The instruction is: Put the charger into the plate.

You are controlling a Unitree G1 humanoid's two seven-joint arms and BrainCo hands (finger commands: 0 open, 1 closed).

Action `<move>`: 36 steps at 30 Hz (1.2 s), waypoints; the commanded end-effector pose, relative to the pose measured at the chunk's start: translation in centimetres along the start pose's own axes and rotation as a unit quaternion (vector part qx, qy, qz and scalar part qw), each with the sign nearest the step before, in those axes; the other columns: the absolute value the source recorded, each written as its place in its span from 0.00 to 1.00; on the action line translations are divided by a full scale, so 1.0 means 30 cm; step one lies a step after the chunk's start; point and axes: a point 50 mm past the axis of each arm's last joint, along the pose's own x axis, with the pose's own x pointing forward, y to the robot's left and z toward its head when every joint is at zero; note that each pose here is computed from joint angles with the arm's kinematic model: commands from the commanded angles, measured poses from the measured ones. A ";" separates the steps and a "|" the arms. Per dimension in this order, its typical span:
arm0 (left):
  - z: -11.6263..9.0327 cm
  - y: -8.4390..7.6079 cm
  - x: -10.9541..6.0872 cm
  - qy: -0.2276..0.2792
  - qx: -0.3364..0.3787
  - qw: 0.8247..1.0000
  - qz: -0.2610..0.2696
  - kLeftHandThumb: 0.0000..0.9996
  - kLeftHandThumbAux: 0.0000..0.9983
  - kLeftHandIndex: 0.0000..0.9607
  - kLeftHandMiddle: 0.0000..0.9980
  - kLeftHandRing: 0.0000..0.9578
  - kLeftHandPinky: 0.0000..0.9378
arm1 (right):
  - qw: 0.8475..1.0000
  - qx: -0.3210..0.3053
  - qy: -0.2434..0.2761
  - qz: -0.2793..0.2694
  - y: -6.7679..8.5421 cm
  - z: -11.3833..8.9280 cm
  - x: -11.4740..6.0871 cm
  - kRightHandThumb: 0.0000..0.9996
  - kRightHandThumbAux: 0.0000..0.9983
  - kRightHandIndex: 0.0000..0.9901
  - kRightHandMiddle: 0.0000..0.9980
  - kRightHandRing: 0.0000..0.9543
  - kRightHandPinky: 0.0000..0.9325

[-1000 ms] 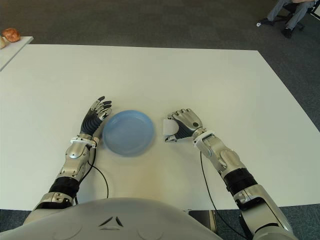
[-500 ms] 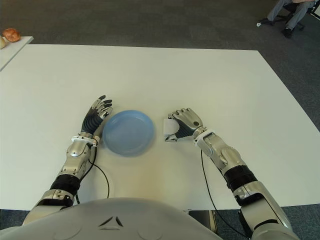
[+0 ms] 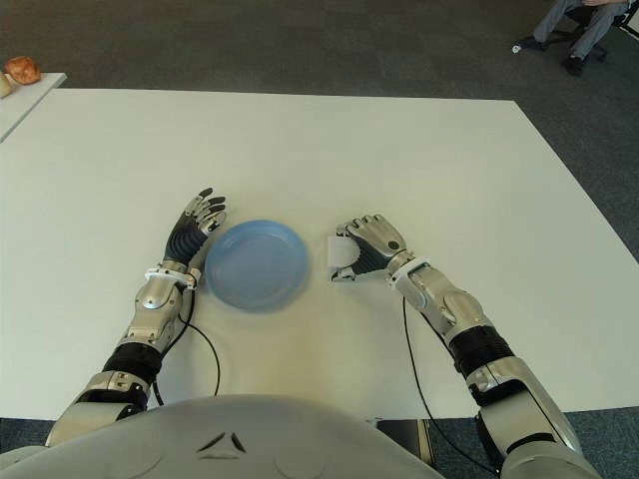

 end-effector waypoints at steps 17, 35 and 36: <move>-0.098 -0.007 -0.037 0.079 -0.020 0.997 0.015 0.00 0.54 0.09 0.19 0.19 0.19 | 0.973 0.046 -0.100 -0.201 -0.413 0.180 0.090 0.74 0.71 0.44 0.89 0.93 0.94; -0.096 -0.003 -0.030 0.079 -0.026 0.995 0.051 0.00 0.55 0.08 0.16 0.15 0.13 | 0.970 0.069 -0.152 -0.178 -0.484 0.339 0.073 0.75 0.71 0.45 0.89 0.93 0.94; -0.097 -0.003 -0.030 0.080 -0.028 0.995 0.054 0.00 0.55 0.08 0.15 0.15 0.13 | 0.970 0.073 -0.154 -0.171 -0.482 0.344 0.075 0.75 0.71 0.45 0.89 0.93 0.94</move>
